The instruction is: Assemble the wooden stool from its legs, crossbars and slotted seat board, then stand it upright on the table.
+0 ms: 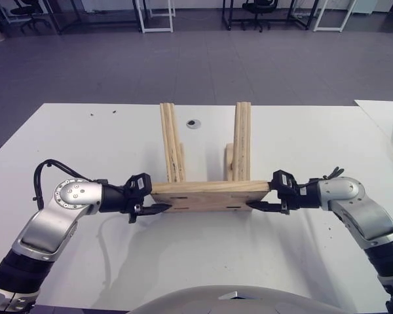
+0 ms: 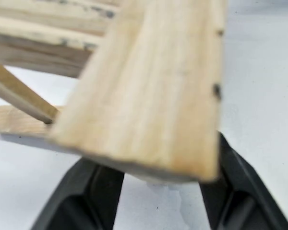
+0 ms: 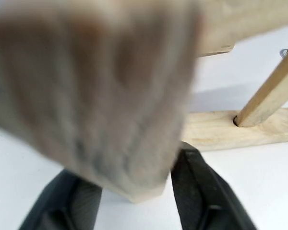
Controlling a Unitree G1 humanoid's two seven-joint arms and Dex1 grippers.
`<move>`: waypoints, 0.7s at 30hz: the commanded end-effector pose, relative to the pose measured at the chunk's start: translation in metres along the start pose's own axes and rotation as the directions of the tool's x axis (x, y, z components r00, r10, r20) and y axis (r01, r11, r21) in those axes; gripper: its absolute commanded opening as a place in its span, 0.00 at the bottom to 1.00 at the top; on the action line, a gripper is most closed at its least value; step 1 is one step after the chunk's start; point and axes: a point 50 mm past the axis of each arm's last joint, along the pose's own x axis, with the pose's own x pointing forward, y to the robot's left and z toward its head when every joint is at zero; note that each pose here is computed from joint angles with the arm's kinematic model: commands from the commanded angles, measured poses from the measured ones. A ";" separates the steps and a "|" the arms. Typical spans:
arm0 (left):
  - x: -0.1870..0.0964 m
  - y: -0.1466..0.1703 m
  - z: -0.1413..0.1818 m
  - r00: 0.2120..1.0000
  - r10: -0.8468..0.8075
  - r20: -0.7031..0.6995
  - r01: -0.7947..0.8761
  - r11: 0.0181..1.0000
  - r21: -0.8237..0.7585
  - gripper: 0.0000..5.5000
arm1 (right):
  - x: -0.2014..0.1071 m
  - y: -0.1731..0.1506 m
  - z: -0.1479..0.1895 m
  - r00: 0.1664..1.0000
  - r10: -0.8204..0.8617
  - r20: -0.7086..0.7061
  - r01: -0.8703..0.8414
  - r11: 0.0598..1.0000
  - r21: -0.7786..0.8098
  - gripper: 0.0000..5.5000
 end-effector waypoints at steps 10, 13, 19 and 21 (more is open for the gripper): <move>-0.096 0.023 0.146 0.813 -0.252 0.524 0.345 0.935 -0.086 0.28 | -0.117 -0.008 0.195 0.831 0.444 0.336 -0.503 0.857 0.111 0.32; -0.122 0.028 0.176 0.703 -0.310 0.640 0.550 0.807 -0.214 0.26 | -0.128 -0.005 0.241 0.698 0.599 0.392 -0.704 0.672 0.228 0.29; -0.093 0.030 0.119 0.638 -0.297 0.710 0.729 0.530 -0.434 0.24 | -0.106 -0.006 0.194 0.582 0.654 0.482 -0.801 0.359 0.480 0.24; -0.082 0.029 0.098 0.674 -0.243 0.698 0.714 0.458 -0.530 0.24 | -0.094 -0.011 0.166 0.594 0.604 0.531 -0.783 0.284 0.553 0.24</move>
